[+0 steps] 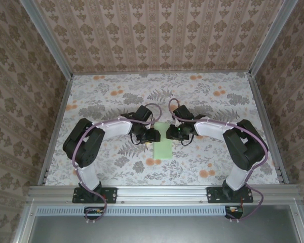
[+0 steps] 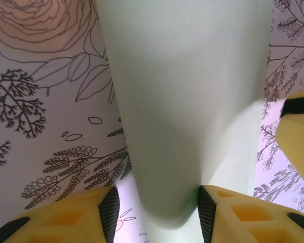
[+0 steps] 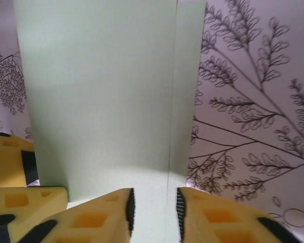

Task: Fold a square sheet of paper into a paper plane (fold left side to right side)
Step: First fold in half a square sheet of paper at the center of the table.

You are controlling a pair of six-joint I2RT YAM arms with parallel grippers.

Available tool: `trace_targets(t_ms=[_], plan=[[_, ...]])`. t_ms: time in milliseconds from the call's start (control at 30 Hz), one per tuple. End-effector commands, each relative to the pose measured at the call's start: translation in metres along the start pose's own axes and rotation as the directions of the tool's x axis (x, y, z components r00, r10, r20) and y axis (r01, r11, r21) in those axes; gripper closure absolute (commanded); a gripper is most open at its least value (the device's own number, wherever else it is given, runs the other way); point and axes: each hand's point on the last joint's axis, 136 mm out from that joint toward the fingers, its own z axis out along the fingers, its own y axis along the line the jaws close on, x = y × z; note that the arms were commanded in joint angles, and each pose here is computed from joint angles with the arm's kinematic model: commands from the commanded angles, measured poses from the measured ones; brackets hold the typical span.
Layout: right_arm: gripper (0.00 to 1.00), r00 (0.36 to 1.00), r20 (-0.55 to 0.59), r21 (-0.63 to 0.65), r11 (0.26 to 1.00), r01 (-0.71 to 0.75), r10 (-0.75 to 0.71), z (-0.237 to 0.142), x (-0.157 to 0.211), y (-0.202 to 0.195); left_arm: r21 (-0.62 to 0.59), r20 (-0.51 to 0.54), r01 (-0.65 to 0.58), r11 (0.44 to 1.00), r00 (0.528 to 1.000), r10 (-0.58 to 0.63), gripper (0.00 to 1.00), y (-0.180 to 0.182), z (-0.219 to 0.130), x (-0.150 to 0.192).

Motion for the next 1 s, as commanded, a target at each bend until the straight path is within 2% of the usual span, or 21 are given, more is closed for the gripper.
trace_targets(t_ms=[0, 200, 533, 967], plan=[[0.6, 0.995, 0.094, 0.067, 0.998, 0.007, -0.014, -0.025, -0.012, -0.01, -0.052, -0.069, -0.015, 0.999, 0.998, 0.011, 0.51, 0.009, 0.014, 0.015], [0.4, 0.972, 0.233, 0.107, 0.994, -0.025, 0.0, -0.056, -0.022, -0.025, -0.062, -0.087, -0.019, 0.998, 0.996, 0.013, 0.5, 0.008, 0.019, 0.017], [0.15, 0.919, 0.389, 0.054, 0.994, -0.093, 0.065, -0.089, -0.028, -0.037, -0.088, -0.124, -0.042, 0.995, 0.992, 0.031, 0.48, 0.006, 0.028, 0.021], [0.12, 0.91, 0.406, 0.042, 0.994, -0.105, 0.079, -0.097, -0.027, -0.042, -0.113, -0.148, -0.06, 0.992, 0.988, 0.043, 0.47, 0.006, 0.034, 0.021]])
